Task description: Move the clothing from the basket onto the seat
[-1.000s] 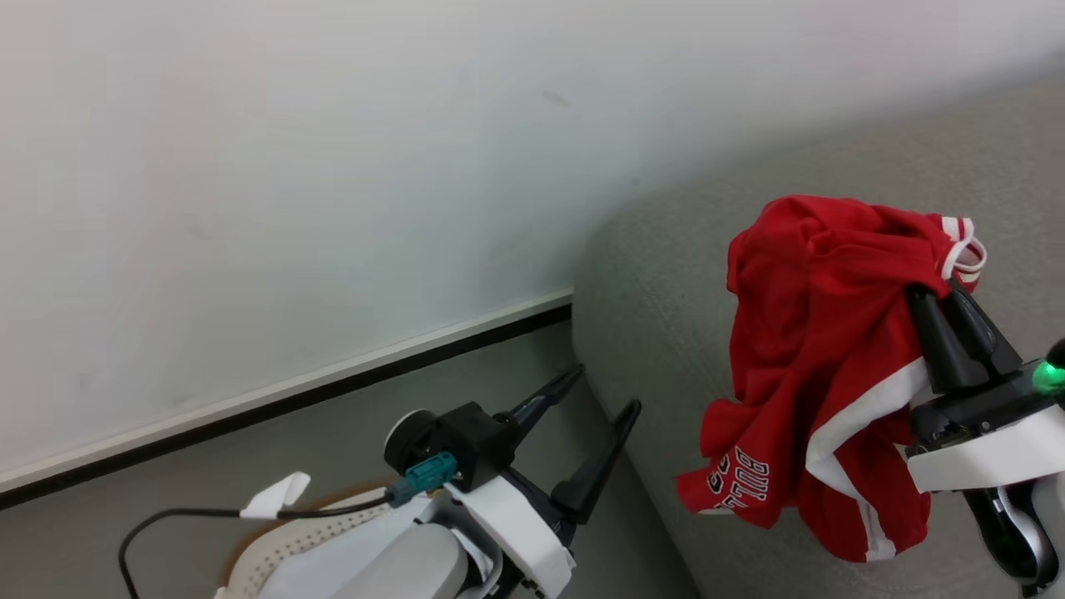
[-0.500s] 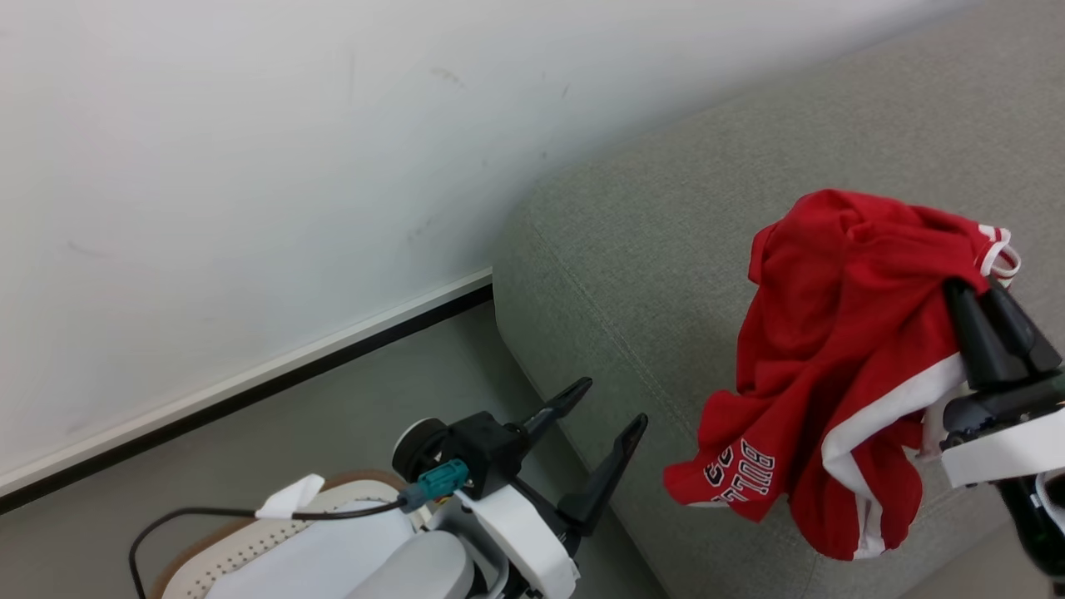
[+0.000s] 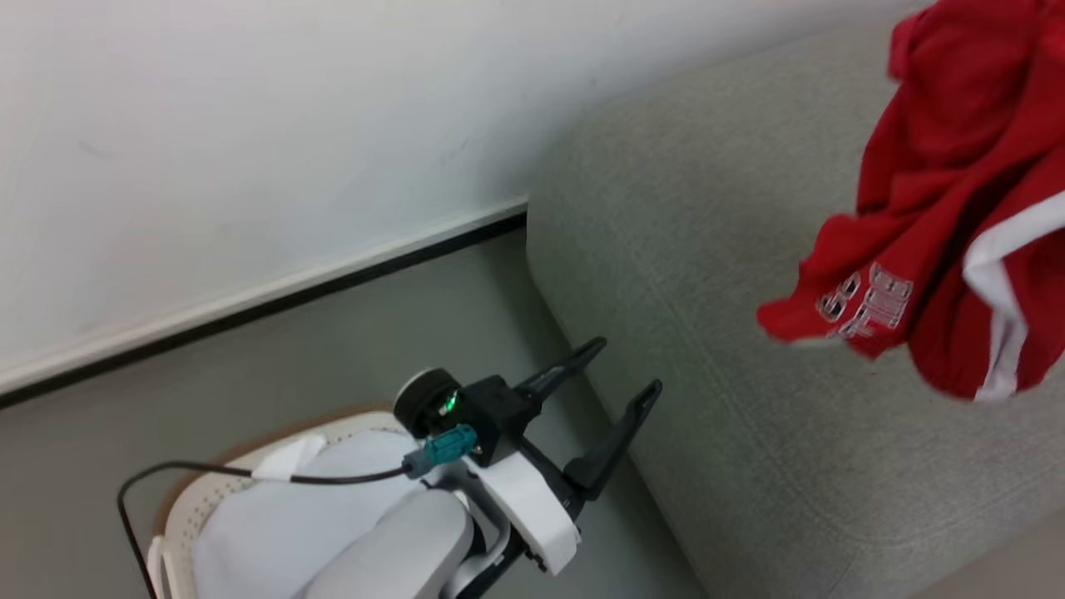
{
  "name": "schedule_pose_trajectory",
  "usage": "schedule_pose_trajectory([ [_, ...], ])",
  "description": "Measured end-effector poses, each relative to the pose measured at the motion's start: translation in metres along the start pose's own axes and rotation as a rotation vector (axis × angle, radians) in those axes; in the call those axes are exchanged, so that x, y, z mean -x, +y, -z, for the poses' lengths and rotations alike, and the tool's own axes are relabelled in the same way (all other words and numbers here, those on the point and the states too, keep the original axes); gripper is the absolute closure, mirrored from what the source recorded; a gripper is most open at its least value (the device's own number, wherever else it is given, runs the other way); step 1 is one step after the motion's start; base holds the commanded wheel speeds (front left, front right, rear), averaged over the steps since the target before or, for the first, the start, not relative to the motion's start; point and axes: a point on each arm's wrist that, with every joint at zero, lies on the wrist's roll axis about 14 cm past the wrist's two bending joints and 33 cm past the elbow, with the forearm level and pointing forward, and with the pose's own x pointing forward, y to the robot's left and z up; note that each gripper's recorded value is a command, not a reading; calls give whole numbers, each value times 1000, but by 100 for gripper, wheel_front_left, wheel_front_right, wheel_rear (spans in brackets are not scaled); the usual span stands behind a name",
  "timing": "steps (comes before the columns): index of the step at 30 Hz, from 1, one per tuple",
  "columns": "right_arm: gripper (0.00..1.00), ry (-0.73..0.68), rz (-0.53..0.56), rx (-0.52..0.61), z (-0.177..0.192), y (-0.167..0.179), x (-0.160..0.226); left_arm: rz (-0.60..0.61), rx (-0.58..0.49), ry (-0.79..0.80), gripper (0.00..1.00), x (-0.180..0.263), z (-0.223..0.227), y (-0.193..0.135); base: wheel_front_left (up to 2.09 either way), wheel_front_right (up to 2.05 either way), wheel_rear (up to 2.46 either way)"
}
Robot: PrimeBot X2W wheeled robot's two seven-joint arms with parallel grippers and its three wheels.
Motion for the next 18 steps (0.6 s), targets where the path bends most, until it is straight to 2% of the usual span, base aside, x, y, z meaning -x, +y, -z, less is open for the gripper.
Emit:
schedule_pose_trajectory([
  [10, 100, -41, 46, -25, 22, -17, -88, -2, -10, 17, 0, 9, 22, 47, 0, 0, 0],
  [18, 100, 97, 118, -48, 114, -29, -135, -2, 26, 48, 0, 19, 63, 81, 0, 0, 0],
])
